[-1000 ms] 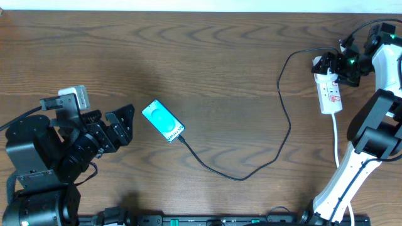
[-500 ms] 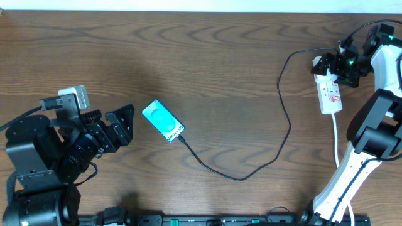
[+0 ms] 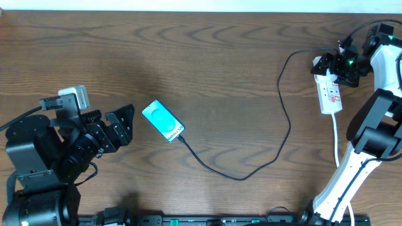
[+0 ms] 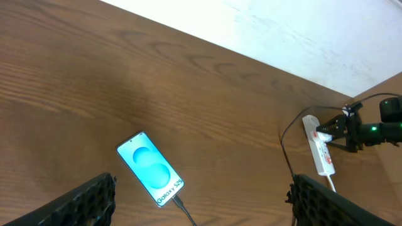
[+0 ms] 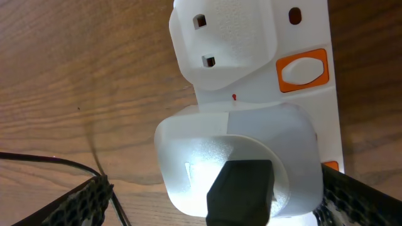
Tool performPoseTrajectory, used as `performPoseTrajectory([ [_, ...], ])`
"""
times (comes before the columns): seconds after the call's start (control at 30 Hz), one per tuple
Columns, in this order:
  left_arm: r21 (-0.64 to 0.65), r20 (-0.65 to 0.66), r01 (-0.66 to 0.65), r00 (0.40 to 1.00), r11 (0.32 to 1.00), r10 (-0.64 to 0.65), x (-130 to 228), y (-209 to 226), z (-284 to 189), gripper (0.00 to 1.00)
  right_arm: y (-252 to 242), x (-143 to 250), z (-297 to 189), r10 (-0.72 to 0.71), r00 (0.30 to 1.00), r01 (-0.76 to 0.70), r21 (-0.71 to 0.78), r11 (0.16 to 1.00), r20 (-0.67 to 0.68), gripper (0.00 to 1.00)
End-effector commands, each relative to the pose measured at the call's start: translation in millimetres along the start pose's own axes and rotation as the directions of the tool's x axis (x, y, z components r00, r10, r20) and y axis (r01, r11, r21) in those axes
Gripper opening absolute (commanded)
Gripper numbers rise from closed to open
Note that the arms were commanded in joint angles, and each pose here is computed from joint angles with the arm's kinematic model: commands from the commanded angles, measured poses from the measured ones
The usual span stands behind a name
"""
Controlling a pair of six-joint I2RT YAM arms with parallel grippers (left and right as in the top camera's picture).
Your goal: Plug charger to phone and switch on socket
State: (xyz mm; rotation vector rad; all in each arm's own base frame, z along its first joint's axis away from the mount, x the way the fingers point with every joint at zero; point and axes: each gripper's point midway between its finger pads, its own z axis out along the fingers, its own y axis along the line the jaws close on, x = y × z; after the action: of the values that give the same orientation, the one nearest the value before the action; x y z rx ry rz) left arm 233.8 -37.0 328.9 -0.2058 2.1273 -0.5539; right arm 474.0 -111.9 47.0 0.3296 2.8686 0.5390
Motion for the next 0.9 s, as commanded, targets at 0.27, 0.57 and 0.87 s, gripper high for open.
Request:
performPoseTrajectory([
  [0.27, -0.011, 0.020, -0.023, 1.000, 1.000, 0.023, -6.4, -0.7, -4.0, 0.89, 17.9, 10.6, 20.2, -0.009, 0.999, 0.007, -0.041, 0.999, -0.043, 0.98],
  [0.57, -0.012, 0.017, -0.021, 1.000, 1.000, 0.021, -6.5, -0.1, -2.8, 0.89, 13.0, 26.9, 39.9, 0.022, 0.997, -0.026, -0.051, 0.998, -0.078, 0.98],
  [0.87, -0.011, 0.016, -0.021, 1.000, 1.000, 0.021, -6.4, -0.1, -2.7, 0.89, 11.6, 22.7, 36.5, 0.019, 0.998, -0.022, -0.040, 0.999, -0.066, 0.98],
])
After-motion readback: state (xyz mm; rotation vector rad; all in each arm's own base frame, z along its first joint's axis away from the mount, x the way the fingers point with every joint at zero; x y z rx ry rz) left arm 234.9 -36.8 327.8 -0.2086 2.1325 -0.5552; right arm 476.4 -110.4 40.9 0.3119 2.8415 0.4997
